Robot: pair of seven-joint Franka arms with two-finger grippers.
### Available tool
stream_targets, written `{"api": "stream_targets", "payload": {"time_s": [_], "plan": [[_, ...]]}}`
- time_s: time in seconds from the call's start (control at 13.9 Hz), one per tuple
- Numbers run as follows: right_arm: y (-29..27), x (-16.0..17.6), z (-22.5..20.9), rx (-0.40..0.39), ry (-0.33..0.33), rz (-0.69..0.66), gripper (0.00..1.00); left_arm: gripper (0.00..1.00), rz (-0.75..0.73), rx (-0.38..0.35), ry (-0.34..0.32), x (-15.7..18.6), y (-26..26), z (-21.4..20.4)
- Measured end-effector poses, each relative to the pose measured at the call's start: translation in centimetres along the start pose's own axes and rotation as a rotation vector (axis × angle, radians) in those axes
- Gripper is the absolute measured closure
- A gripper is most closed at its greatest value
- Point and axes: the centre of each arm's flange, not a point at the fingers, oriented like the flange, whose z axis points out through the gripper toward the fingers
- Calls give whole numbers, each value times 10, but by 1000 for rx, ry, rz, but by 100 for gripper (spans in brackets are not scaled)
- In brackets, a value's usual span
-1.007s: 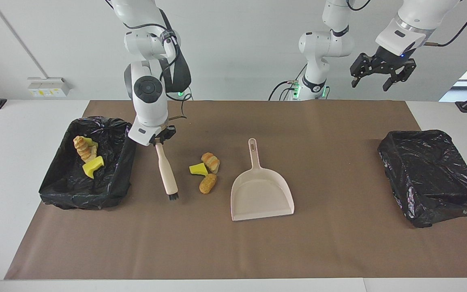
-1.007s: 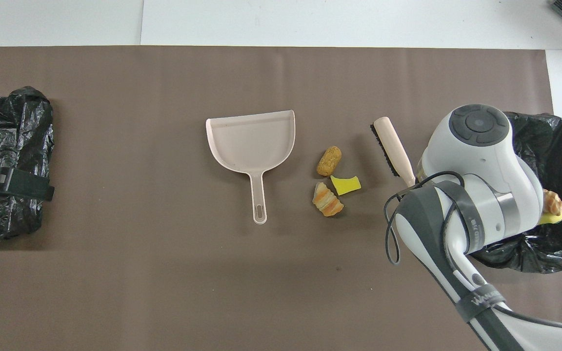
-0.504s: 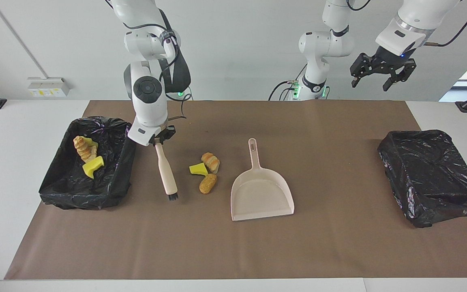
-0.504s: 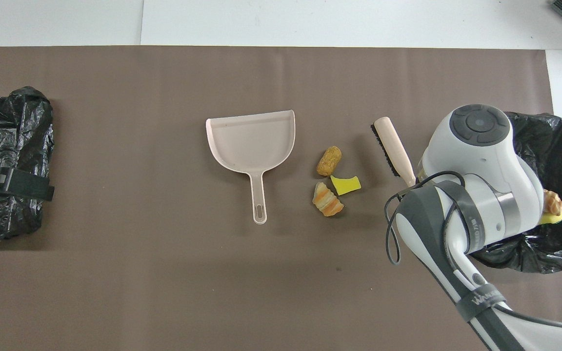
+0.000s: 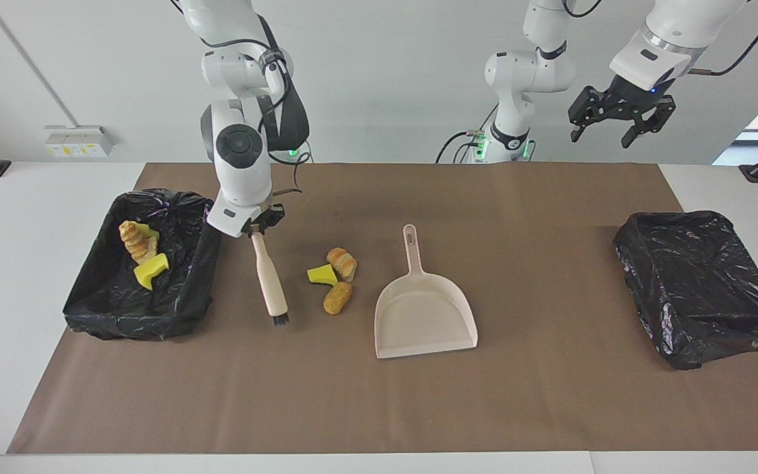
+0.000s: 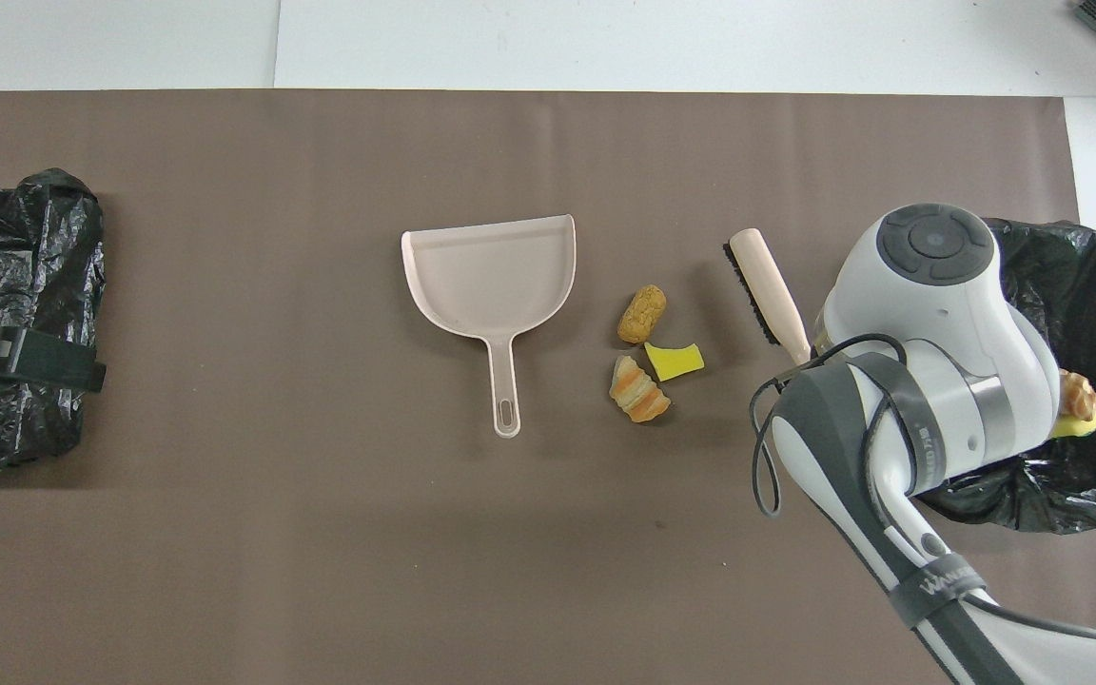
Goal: Sweep and dump trash in bin
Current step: 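Reach the left gripper to the dustpan handle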
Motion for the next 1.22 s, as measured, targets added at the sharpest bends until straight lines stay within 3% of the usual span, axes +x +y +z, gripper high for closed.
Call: {"api": "stream_targets", "payload": {"time_s": [0.36, 0.58, 0.86, 1.22], "plan": [[8, -1, 4, 6, -5, 14, 74, 0, 7, 1, -6, 0, 4, 2], [8, -1, 4, 7, -5, 14, 74, 0, -5, 3, 35, 13, 27, 18], [5, -4, 14, 26, -24, 17, 74, 0, -35, -4, 91, 43, 95, 89], [5, -4, 15, 28, -26, 17, 74, 0, -81, -19, 115, 78, 171, 188]]}}
